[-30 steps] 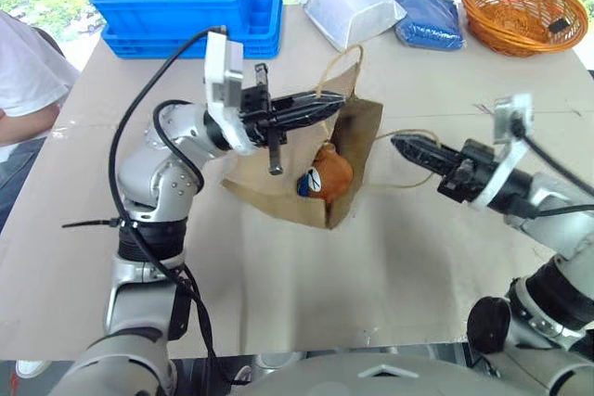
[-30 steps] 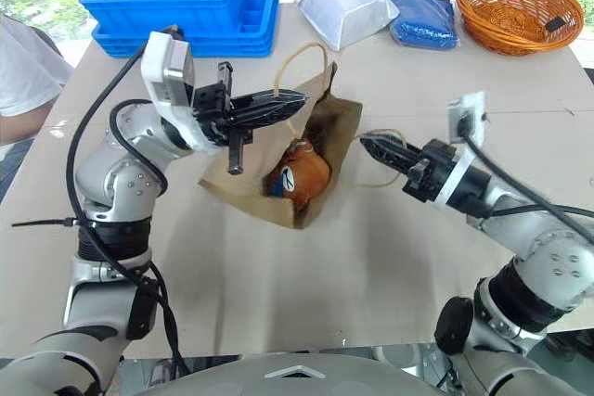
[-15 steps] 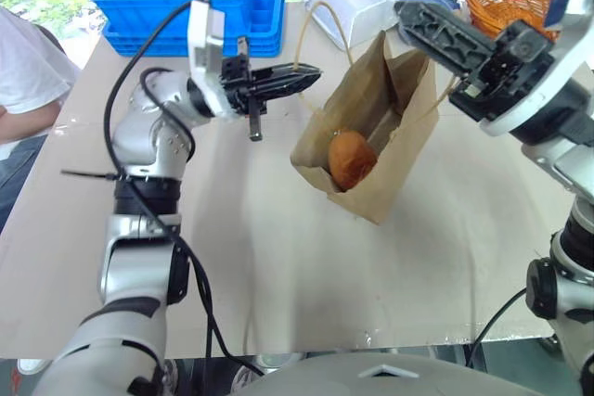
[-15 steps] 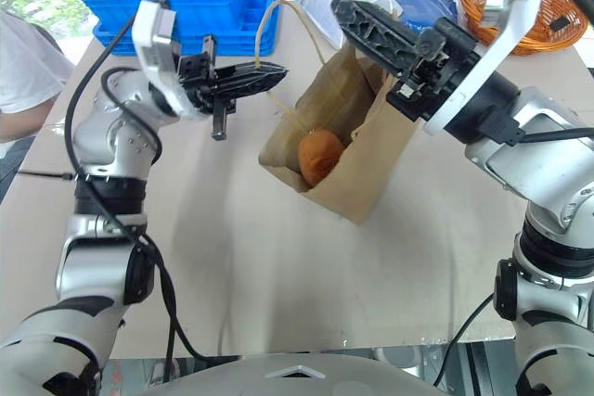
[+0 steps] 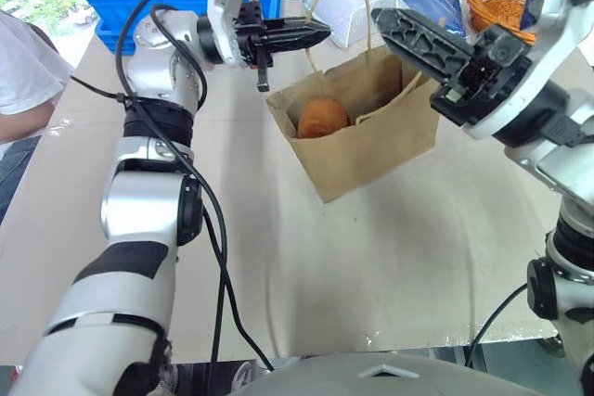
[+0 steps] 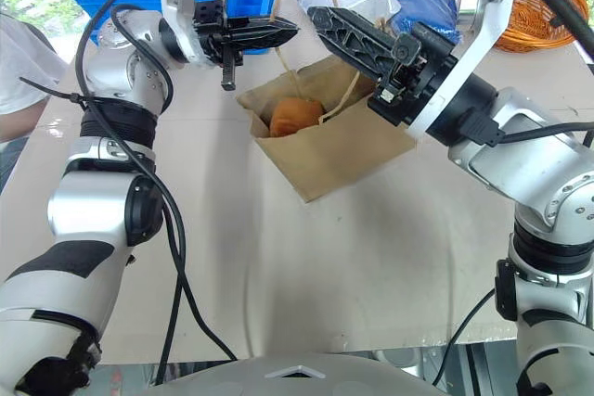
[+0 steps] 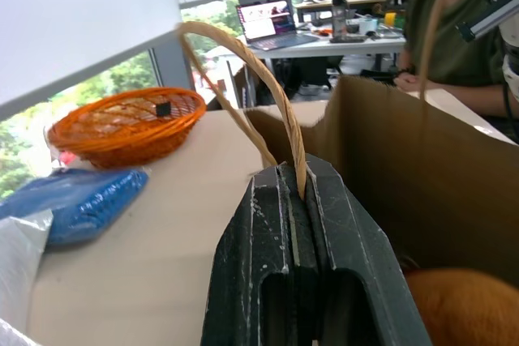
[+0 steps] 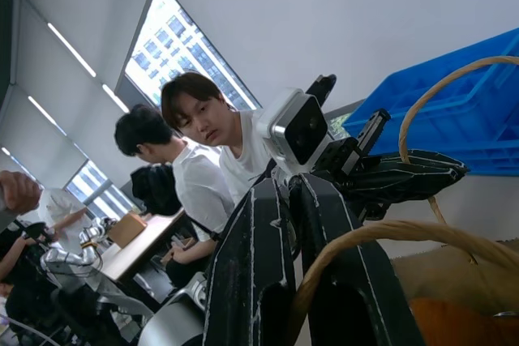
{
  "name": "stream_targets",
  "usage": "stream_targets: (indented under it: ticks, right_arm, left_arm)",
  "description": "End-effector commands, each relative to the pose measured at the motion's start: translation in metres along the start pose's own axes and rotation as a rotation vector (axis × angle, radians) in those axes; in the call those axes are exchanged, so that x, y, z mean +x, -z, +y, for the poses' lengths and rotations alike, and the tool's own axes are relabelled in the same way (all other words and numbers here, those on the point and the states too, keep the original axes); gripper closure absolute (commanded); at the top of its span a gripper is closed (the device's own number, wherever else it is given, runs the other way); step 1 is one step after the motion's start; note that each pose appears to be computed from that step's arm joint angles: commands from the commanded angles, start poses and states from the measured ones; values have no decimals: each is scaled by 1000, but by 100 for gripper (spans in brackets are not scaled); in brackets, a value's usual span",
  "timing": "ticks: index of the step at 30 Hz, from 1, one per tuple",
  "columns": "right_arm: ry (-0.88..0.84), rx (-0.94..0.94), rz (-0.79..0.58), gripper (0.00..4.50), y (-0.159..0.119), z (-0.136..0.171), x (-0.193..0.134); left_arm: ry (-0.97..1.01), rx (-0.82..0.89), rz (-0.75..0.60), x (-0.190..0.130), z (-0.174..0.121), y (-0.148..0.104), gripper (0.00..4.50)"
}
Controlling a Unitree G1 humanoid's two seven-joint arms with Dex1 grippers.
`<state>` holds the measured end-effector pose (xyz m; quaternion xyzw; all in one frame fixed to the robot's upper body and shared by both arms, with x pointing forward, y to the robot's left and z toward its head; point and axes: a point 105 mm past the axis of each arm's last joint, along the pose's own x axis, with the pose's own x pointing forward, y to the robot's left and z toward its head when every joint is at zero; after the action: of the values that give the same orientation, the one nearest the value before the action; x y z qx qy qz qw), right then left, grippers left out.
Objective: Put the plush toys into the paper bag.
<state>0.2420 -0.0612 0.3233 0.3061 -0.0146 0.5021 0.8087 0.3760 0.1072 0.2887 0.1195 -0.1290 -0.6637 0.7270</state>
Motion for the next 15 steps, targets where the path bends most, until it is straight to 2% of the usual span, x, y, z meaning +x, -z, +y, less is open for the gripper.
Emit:
stream_targets:
  ticks: [1, 5, 6, 7, 8, 10, 12, 13, 15]
  right_arm:
    - [32, 0, 43, 441, 11, -5, -6]
    - [115, -38, 131, 441, 14, -27, -10]
    - [140, -59, 149, 421, 14, -34, -13]
    - [146, -77, 161, 392, 14, -38, -15]
    - [156, -102, 171, 367, 14, -40, -18]
    - [185, -239, 222, 273, 16, -45, -27]
    - [176, -295, 208, 175, 11, -43, -33]
    - [160, -319, 206, 135, 9, -41, -36]
    - [135, -427, 247, 125, 10, -37, -45]
  left_arm:
    - [28, 35, 37, 2, -5, 9, 450]
    - [23, 21, -2, 11, -9, 12, 450]
    - [25, 5, -18, 12, -10, 10, 381]
    - [25, -7, -27, 12, -11, 9, 369]
    - [19, -25, -31, 11, -12, 8, 331]
    - [-29, -71, -21, 2, -12, 10, 237]
    - [-87, -125, -2, -8, -14, 13, 141]
    - [-111, -150, 9, -13, -16, 15, 106]
    - [-127, -199, 6, -25, -28, 17, 11]
